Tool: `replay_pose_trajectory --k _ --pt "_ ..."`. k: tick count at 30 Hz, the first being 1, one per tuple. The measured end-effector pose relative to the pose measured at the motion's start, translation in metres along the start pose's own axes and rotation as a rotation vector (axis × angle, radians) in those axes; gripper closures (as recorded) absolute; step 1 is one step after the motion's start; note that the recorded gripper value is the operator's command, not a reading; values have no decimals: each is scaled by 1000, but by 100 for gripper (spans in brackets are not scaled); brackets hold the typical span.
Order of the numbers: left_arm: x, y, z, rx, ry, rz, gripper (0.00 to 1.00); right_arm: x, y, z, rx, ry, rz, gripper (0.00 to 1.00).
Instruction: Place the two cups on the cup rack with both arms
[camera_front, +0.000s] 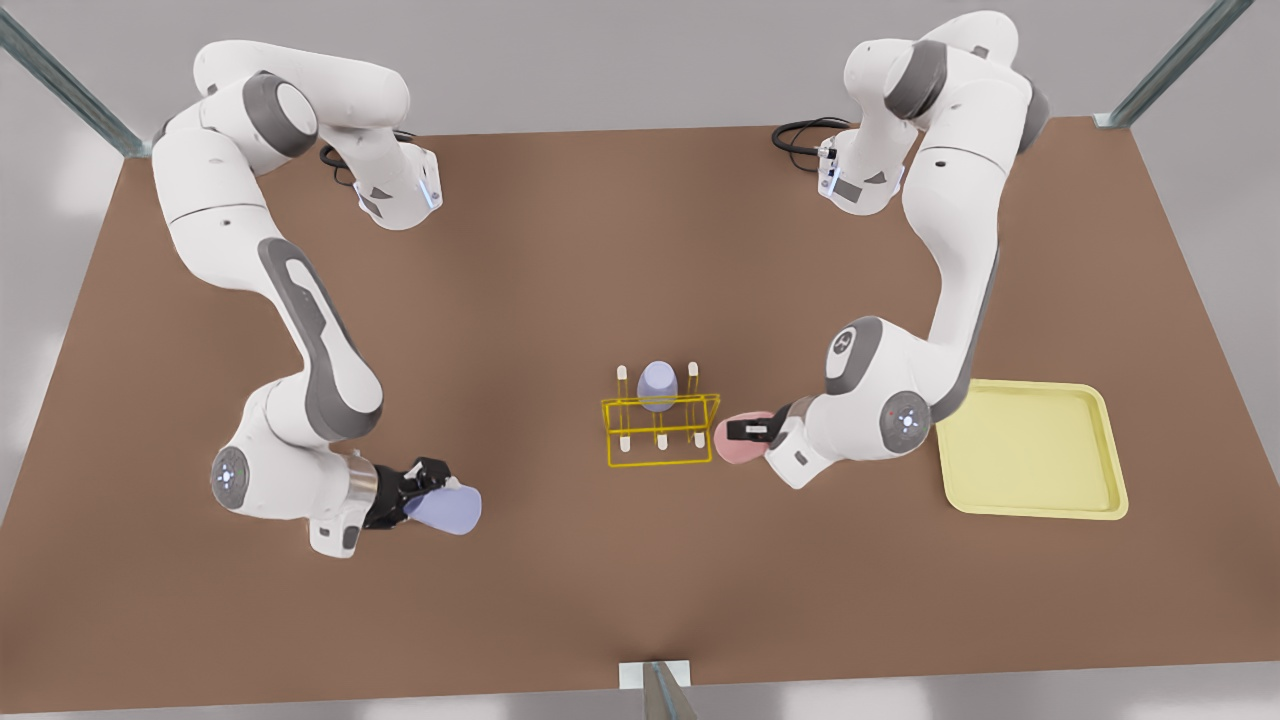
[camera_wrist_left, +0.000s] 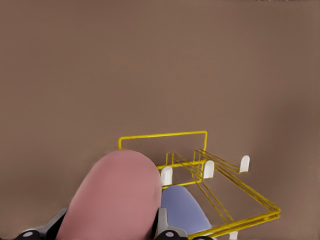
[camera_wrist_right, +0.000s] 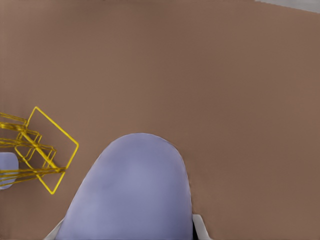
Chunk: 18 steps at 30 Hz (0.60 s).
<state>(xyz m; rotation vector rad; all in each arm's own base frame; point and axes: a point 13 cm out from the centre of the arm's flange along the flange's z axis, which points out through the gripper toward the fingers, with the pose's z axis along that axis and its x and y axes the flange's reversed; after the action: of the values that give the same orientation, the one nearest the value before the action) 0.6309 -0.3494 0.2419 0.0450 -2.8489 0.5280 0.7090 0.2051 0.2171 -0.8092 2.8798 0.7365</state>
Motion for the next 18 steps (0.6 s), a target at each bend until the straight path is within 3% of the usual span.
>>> replay_pose_trajectory --k 7,8,14,18 --pt "3 -34 26 9 -4 -140 16 -48 91 40 -78 -41 -82 19" --pt "3 -36 31 9 -3 -159 0 -54 104 45 -86 -47 -91 19" --pt "-2 -40 31 17 -32 -262 0 -72 160 62 -118 -66 -87 19" --pt "-49 81 -153 -90 -221 -351 0 -69 187 79 -138 -46 -48 19"
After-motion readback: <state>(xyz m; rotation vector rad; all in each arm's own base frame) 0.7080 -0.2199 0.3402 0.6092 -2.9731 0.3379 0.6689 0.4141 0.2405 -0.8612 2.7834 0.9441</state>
